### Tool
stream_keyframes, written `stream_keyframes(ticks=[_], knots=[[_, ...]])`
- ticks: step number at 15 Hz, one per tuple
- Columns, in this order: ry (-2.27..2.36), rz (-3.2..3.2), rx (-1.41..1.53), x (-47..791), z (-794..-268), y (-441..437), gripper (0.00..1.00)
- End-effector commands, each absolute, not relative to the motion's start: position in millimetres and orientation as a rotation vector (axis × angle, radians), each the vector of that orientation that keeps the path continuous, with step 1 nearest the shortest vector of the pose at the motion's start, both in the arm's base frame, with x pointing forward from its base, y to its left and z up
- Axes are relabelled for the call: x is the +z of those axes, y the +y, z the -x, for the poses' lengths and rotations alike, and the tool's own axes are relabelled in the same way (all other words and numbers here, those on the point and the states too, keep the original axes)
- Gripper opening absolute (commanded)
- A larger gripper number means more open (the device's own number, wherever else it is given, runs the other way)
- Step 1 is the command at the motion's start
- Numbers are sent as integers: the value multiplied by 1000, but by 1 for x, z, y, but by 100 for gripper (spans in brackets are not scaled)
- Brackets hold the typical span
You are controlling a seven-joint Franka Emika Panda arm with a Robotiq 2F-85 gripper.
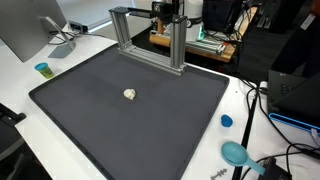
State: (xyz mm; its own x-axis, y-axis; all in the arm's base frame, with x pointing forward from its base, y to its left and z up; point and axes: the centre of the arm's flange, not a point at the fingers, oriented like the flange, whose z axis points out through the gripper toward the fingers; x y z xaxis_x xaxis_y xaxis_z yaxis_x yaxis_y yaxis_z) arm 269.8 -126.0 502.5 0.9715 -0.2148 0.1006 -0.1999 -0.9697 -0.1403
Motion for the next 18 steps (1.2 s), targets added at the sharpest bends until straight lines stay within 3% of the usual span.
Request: stream_keyframes(ticks=[1,5,10,18], knots=[[447,3061,-400,499,-272,-79,100],[483,3184,-400,478,-281,-26,100],[460,3141,-413,491,-290,-44,100],[231,3054,-383,484,-300,6,100]])
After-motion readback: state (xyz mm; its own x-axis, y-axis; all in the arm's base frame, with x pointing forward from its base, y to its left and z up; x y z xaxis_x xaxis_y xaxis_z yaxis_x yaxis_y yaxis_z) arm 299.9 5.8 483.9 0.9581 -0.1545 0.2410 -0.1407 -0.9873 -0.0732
